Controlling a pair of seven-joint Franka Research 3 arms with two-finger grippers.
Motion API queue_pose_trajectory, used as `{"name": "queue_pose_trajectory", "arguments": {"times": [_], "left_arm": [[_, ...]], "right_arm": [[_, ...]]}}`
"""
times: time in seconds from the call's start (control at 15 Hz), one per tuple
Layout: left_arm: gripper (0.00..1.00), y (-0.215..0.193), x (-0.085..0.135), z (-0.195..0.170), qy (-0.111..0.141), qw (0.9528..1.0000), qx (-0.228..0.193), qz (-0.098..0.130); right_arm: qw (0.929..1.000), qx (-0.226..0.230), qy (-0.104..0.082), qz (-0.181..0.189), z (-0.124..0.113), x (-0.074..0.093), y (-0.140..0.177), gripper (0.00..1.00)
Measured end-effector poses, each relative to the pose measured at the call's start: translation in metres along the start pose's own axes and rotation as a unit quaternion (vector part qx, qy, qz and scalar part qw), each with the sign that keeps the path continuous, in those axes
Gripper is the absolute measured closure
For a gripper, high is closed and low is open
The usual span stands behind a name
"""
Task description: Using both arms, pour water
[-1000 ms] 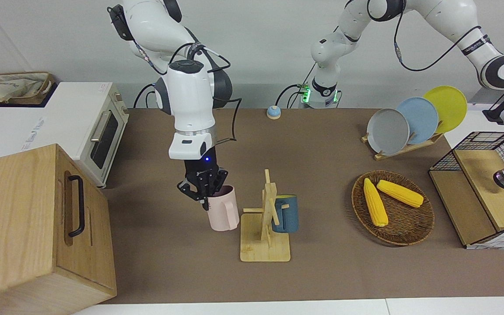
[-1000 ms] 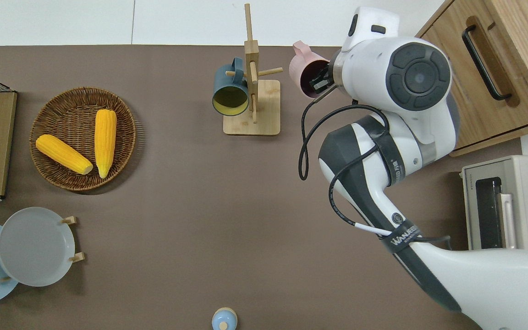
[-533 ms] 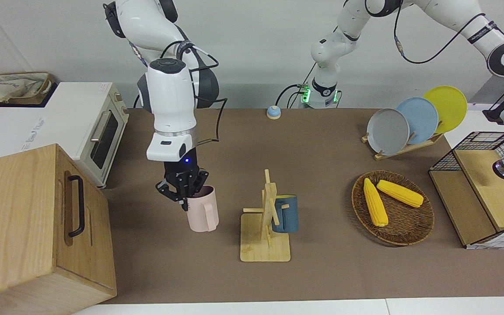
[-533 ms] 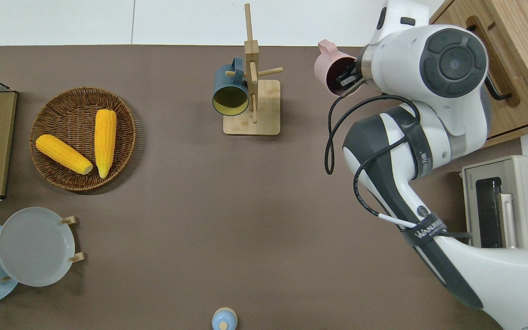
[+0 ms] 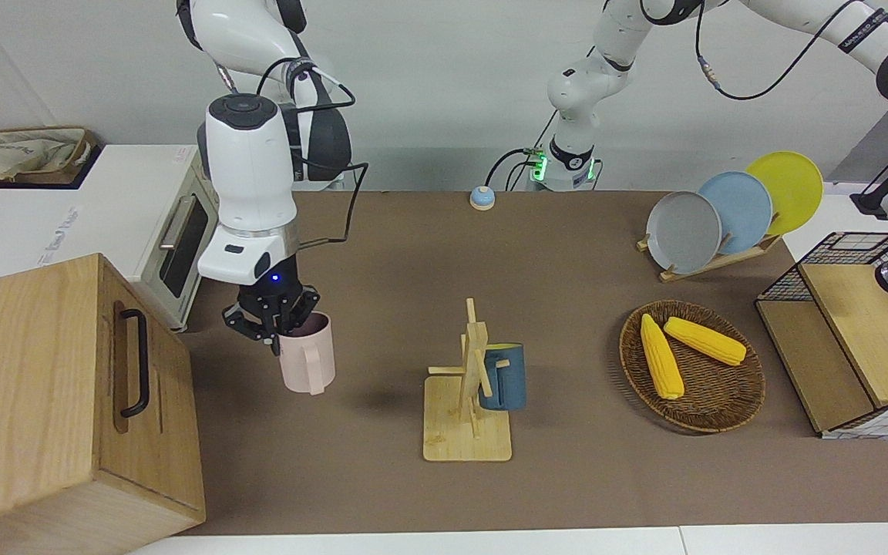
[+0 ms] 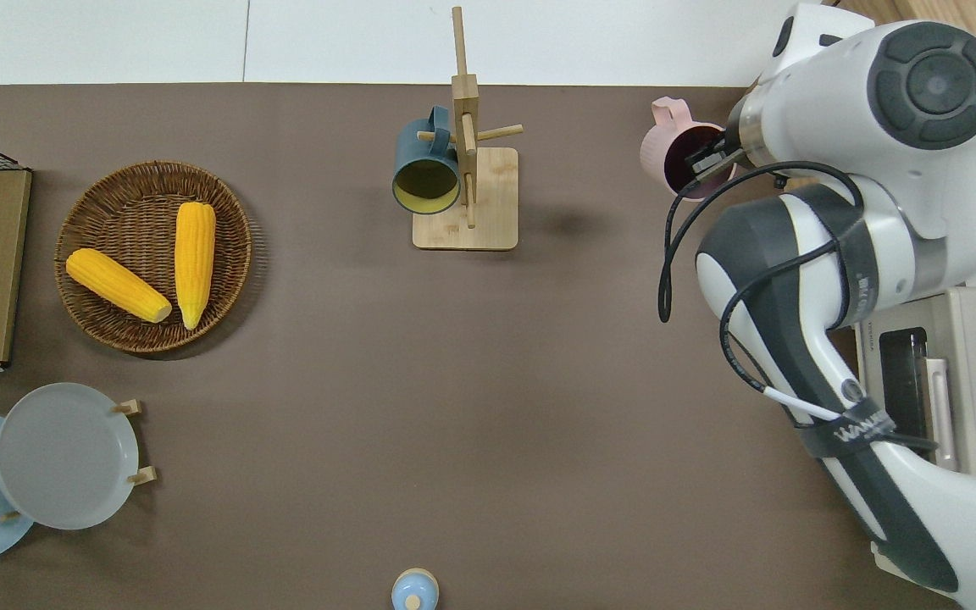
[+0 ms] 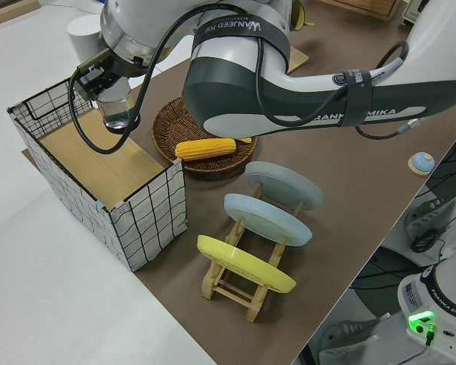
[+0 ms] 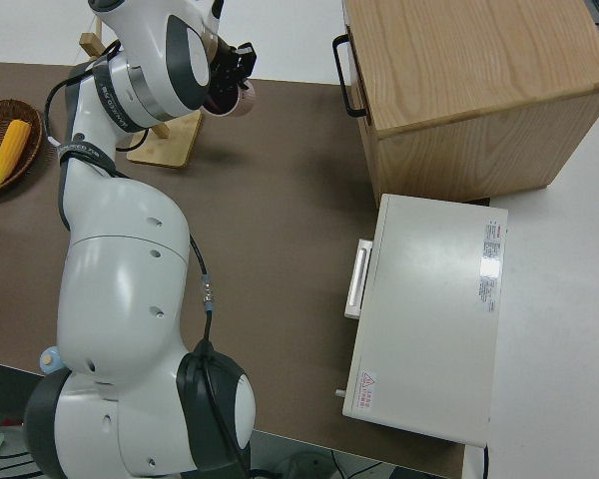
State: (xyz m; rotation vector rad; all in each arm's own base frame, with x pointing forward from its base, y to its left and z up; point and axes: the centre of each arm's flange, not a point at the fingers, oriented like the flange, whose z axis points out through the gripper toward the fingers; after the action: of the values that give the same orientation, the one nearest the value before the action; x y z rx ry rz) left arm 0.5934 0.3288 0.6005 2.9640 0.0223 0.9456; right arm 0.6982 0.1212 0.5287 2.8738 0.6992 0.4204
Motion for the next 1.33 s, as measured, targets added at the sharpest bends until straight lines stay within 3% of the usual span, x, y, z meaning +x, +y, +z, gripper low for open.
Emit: {"name": "queue_pose_trajectory", "arguments": {"times": [0.27, 0.4, 0.6, 0.67, 0.87, 1.13, 1.33], "left_arm": [[0.37, 0.009, 0.005, -0.028, -0.003, 1.0, 0.006, 0.004], [0.37, 0.018, 0.007, -0.049, -0.011, 0.9999, 0.005, -0.001], [0.37, 0.044, 0.009, -0.071, -0.031, 0.9994, 0.006, -0.01], [0.37, 0.051, 0.009, -0.072, -0.035, 0.9993, 0.006, -0.012], [0.37, 0.082, -0.002, -0.075, -0.046, 0.9987, -0.003, -0.02], [0.37, 0.13, -0.031, -0.081, -0.063, 0.9976, -0.004, -0.03], [0.37, 0.157, -0.052, -0.083, -0.067, 0.9973, 0.001, -0.032]], "right_arm": [[0.9935, 0.036, -0.062, 0.088, -0.01, -0.026, 0.005, 0.94], [0.9828, 0.068, -0.093, 0.145, -0.013, -0.034, -0.004, 0.94], [0.9641, 0.114, -0.121, 0.207, -0.018, -0.036, -0.027, 0.94], [0.9595, 0.126, -0.126, 0.218, -0.019, -0.035, -0.034, 0.94], [0.9367, 0.171, -0.139, 0.272, -0.029, -0.026, -0.072, 0.94], [0.9097, 0.192, -0.16, 0.332, -0.055, -0.012, -0.149, 0.94], [0.8999, 0.199, -0.167, 0.35, -0.07, -0.009, -0.187, 0.94]]}}
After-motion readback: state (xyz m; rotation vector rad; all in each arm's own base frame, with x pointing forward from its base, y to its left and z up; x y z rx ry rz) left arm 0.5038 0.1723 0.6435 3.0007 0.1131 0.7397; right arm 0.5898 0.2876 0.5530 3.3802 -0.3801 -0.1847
